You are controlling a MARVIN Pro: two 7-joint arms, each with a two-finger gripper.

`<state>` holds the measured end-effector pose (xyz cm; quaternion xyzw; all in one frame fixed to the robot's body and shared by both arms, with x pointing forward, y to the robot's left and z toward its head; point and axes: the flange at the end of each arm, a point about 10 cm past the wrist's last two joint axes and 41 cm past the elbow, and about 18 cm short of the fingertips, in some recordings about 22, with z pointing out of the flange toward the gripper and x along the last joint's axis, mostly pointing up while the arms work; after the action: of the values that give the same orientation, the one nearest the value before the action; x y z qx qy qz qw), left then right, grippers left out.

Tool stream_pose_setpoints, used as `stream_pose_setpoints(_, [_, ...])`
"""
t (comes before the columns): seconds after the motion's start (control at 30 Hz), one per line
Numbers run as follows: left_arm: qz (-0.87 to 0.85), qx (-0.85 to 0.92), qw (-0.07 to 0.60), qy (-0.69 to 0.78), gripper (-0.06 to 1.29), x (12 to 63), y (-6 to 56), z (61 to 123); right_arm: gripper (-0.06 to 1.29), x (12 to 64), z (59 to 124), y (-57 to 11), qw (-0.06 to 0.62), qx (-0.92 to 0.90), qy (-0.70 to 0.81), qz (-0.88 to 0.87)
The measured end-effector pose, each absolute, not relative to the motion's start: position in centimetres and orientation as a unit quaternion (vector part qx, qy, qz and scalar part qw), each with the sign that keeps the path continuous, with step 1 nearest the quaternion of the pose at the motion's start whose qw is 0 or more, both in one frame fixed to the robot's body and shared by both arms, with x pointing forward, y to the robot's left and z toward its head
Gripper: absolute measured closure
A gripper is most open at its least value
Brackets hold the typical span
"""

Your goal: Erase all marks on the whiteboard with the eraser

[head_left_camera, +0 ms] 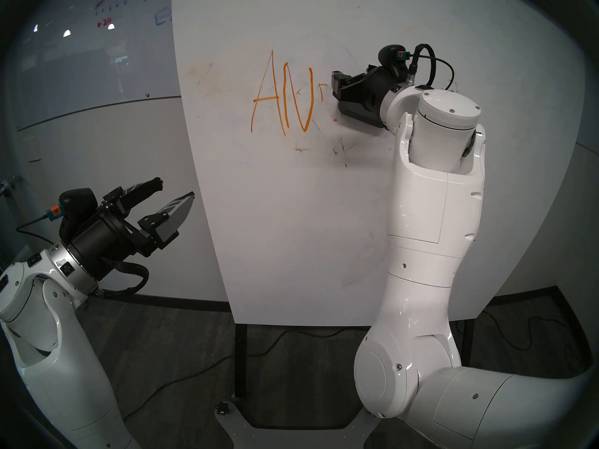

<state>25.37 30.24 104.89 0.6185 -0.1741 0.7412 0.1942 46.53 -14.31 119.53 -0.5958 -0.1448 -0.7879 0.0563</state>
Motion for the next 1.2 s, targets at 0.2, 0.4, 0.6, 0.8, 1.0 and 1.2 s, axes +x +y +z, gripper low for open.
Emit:
stream_pose_setpoints(0.2, [0.741, 0.619, 0.194, -0.174, -0.02, 25.4, 30.2, 104.9, 0.03, 45.5, 118.9, -15.8, 0.061, -0.606, -0.129, -0.782])
stream_pose_setpoints(0.4, [0.741, 0.619, 0.194, -0.174, -0.02, 25.4, 30.2, 104.9, 0.03, 44.2, 118.7, -16.4, 0.069, -0.605, -0.129, -0.783])
stream_pose_setpoints(0.6, [0.741, 0.619, 0.194, -0.174, -0.02, 25.4, 30.2, 104.9, 0.03, 42.9, 118.7, -16.5, 0.076, -0.6, -0.14, -0.784])
stream_pose_setpoints(0.8, [0.741, 0.619, 0.194, -0.174, -0.02, 25.4, 30.2, 104.9, 0.02, 42.0, 118.6, -16.6, 0.071, -0.593, -0.157, -0.787])
stream_pose_setpoints(1.0, [0.741, 0.619, 0.194, -0.174, -0.02, 25.4, 30.2, 104.9, 0.02, 41.3, 118.1, -16.4, 0.057, -0.583, -0.181, -0.79])
stream_pose_setpoints(1.2, [0.741, 0.619, 0.194, -0.174, -0.02, 25.4, 30.2, 104.9, 0.02, 40.7, 117.2, -15.9, 0.027, -0.562, -0.218, -0.797])
